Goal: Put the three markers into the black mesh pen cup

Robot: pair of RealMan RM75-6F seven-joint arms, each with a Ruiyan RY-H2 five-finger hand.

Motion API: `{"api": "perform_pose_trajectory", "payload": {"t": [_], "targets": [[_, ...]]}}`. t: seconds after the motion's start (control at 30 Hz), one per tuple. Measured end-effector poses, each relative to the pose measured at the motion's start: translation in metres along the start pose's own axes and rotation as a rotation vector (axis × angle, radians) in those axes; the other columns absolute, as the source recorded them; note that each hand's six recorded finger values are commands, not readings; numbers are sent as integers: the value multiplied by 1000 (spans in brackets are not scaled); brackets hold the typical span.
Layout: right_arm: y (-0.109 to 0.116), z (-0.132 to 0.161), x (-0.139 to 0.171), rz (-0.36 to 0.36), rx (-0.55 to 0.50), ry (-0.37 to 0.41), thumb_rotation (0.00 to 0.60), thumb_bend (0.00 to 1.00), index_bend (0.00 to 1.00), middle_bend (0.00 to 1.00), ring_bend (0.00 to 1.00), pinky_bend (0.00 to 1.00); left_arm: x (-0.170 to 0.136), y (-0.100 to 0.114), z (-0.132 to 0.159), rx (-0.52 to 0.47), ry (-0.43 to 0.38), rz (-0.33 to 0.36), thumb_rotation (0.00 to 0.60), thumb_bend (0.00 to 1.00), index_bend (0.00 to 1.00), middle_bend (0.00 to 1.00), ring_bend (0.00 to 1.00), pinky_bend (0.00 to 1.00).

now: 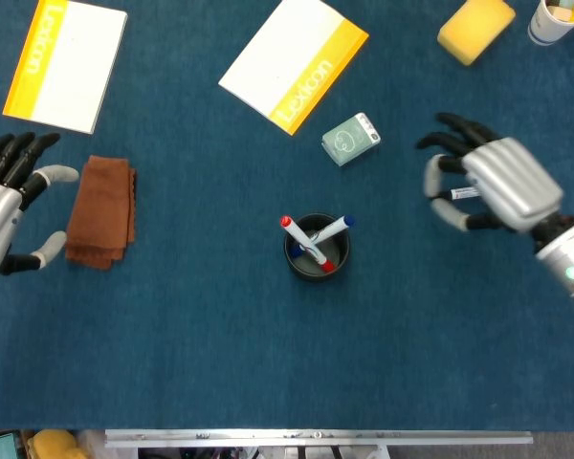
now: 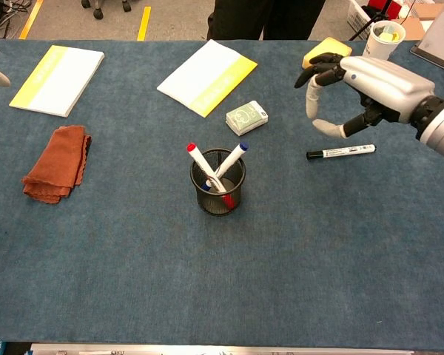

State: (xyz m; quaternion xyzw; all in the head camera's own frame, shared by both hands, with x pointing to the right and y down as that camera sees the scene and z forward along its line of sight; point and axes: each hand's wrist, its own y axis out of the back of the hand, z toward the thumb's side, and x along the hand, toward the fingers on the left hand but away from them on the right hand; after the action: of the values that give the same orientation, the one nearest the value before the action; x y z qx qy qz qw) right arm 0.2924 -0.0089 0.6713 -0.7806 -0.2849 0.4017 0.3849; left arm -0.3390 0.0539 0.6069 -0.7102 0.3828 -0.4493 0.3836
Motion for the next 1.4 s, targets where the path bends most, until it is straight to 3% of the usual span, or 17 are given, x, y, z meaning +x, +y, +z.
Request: {"api": "perform_pose_trajectory", "payload": {"t": [0.17,0.27,0.47,1.2,1.4], "targets": [[-9,-39,8,47,193,-107,600,273,568,268,68,158,1,-1,2,-1,-9,-1,600,281,264,70,0,5],[-18,-60,9,84,256,-165,600,266,568,269,68,158,1,-1,2,-1,-11,1,600,281,264,70,0,6],[-38,-76,5,143,386,-192,600,246,568,268,69,158,0,-1,1,0,-6,-2,600,280,264,69,0,5],[-74,-54,-44,165,566,-143,600,227,527,223,44,163,-3,0,-5,1,9,-4,600,280,263,68,0,5],[-79,-48,-48,160,574,-128,600,226,527,220,42,163,-4,0,-6,0,11,-3,600,281,262,67,0,5]]}}
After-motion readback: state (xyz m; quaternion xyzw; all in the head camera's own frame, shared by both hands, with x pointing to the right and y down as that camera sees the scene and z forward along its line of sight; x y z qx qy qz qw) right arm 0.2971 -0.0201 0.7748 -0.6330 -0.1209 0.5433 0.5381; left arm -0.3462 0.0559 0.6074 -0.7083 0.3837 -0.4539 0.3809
